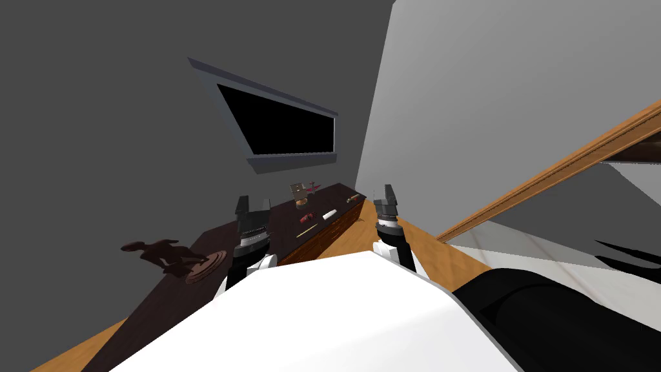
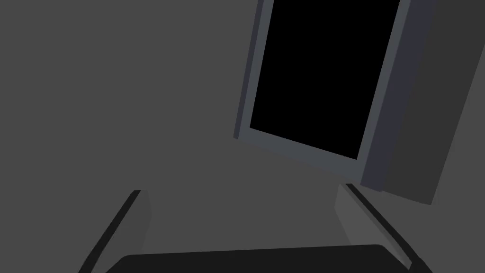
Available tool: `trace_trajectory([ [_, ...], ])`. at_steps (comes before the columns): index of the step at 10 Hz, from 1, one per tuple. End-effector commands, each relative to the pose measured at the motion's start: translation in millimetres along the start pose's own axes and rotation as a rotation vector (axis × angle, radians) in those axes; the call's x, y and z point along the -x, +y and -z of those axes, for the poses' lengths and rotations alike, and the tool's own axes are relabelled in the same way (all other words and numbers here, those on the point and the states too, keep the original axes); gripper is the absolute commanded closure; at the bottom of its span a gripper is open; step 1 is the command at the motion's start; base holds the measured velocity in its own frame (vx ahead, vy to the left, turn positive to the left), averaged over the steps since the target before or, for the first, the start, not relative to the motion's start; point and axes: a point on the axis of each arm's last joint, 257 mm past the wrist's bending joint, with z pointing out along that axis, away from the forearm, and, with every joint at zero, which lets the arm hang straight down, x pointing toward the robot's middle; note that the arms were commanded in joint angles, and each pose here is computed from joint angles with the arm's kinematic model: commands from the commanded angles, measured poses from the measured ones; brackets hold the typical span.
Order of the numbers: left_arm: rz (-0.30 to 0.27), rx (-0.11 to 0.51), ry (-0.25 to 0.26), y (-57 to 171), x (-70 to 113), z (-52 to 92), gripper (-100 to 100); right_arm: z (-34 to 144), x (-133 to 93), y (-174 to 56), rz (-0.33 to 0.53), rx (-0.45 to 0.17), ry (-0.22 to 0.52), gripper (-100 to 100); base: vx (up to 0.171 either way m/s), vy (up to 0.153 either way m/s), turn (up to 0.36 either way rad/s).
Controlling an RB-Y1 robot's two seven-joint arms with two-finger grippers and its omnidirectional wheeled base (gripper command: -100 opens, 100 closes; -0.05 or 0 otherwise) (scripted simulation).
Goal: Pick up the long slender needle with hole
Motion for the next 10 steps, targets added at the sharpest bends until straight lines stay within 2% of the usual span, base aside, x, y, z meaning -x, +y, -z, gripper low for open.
trace_trajectory([
  [1,0.006,0.016,0.024,5.2,-0.9,1.8,-100,0.0,0.0,0.0,0.000,0.000,0.000,0,0.002,-0.014,-0.023],
  [4,0.044,0.084,0.063,26.5,1.9,9.7,-100,0.0,0.0,0.0,0.000,0.000,0.000,0,0.009,-0.043,-0.050],
  [7,0.107,0.202,0.072,61.6,11.5,25.2,-100,0.0,0.0,0.0,0.000,0.000,0.000,0,0.014,-0.079,-0.083],
  [8,0.117,0.202,0.066,61.7,13.0,25.1,-100,0.0,0.0,0.0,0.000,0.000,0.000,0,0.018,-0.047,-0.029],
  [10,0.164,0.303,0.054,91.0,22.4,41.2,-100,0.0,0.0,0.0,0.000,0.000,0.000,0,0.018,-0.058,-0.087],
])
